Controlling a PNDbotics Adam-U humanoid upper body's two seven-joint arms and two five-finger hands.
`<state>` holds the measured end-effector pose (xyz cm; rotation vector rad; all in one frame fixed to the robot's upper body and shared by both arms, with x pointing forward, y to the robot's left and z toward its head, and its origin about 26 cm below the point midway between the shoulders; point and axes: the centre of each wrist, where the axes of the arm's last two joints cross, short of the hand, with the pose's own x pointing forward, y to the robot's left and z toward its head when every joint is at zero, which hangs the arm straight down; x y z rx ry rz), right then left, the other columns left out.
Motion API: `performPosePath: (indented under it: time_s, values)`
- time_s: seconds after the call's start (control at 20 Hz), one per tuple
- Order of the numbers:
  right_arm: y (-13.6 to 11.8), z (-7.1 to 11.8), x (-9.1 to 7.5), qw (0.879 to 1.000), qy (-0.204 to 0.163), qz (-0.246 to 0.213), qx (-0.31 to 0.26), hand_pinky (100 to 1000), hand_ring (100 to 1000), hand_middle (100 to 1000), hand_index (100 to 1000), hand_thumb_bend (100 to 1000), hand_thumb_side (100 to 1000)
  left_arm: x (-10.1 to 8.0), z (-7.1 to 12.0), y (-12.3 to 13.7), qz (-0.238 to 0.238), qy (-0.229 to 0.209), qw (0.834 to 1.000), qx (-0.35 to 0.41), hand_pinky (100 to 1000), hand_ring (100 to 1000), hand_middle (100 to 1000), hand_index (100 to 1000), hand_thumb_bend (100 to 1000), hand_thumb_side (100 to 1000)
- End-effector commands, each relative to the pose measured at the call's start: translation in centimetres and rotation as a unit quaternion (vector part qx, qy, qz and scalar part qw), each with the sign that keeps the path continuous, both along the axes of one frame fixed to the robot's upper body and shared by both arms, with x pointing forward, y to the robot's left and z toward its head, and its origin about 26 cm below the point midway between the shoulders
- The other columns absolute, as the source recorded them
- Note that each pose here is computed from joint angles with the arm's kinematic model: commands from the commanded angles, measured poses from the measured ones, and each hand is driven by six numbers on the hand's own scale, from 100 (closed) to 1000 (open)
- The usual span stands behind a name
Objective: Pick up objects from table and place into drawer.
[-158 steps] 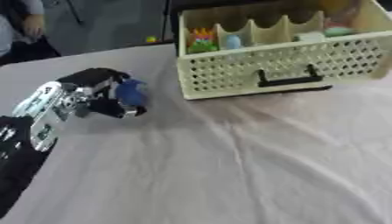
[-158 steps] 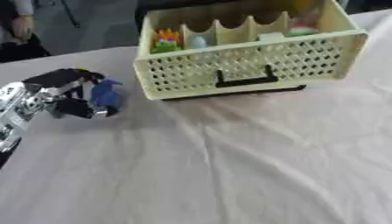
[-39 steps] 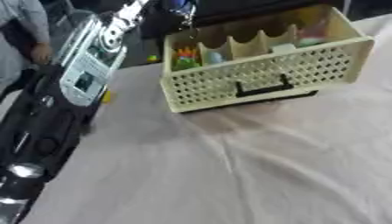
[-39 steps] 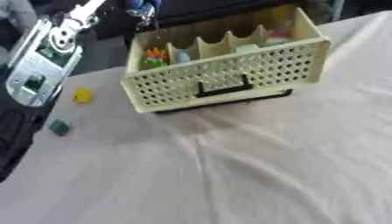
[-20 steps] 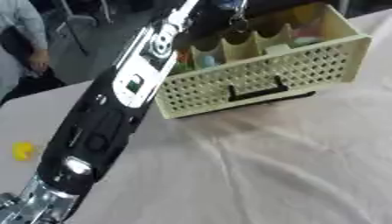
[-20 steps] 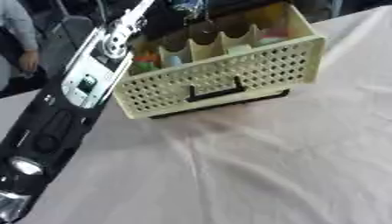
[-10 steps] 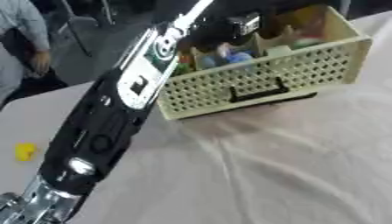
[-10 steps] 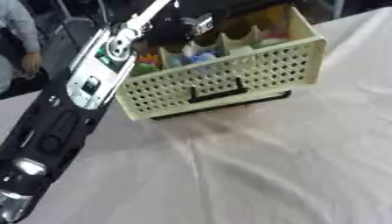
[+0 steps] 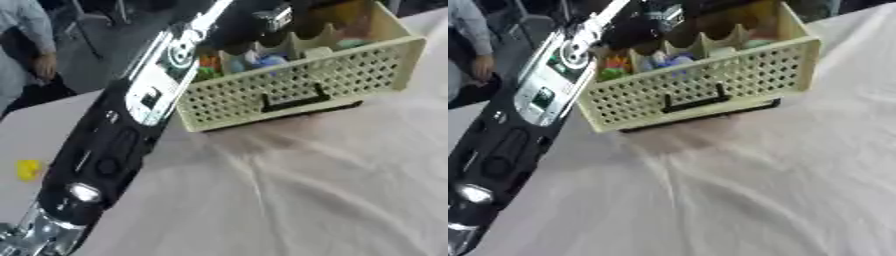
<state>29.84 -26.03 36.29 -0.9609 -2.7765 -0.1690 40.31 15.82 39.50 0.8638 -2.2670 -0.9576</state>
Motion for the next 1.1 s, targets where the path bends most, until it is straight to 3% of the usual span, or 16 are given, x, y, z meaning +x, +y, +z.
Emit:
performPosePath:
  time_s: [0.05, 0.25, 0.3, 0.35, 0.5, 0.8, 1.1]
  values:
    - [-0.5, 0.7, -0.7, 1.000, -0.009, -0.012, -0.021, 493, 476, 443, 684, 161, 534, -3.5, 2.9, 2.9, 0.009, -0.103, 0.992, -0.066, 506, 747, 914, 926, 326, 933]
    - [-1.1, 0.4, -0.7, 0.997, 0.013, -0.039, -0.062, 492, 476, 443, 684, 172, 552, -8.2, 3.6, 6.2, 0.010, -0.193, 0.967, -0.167, 481, 704, 874, 892, 233, 918]
    - [-1.3, 0.4, -0.8, 0.996, 0.022, -0.048, -0.076, 490, 476, 442, 683, 231, 563, -9.3, 3.5, 6.9, 0.013, -0.211, 0.961, -0.180, 478, 694, 867, 882, 209, 908]
    - [-1.5, 0.4, -0.8, 0.994, 0.030, -0.057, -0.089, 491, 477, 443, 684, 177, 568, -10.3, 3.2, 7.5, 0.018, -0.226, 0.955, -0.192, 473, 685, 858, 874, 206, 908]
    - [-1.8, 0.4, -0.9, 0.989, 0.050, -0.076, -0.117, 494, 478, 443, 686, 175, 580, -12.6, 2.7, 8.3, -0.006, -0.242, 0.942, -0.234, 471, 673, 849, 872, 193, 902]
    - [-2.4, 0.1, -1.0, 0.979, 0.087, -0.099, -0.158, 498, 477, 442, 688, 172, 604, -13.0, 1.8, 11.3, -0.048, -0.272, 0.901, -0.334, 474, 663, 837, 866, 208, 882]
    - [-3.0, 0.2, -1.2, 0.965, 0.121, -0.115, -0.201, 497, 471, 437, 690, 158, 619, -11.8, -1.8, 13.1, -0.053, -0.304, 0.871, -0.384, 472, 647, 822, 855, 253, 869]
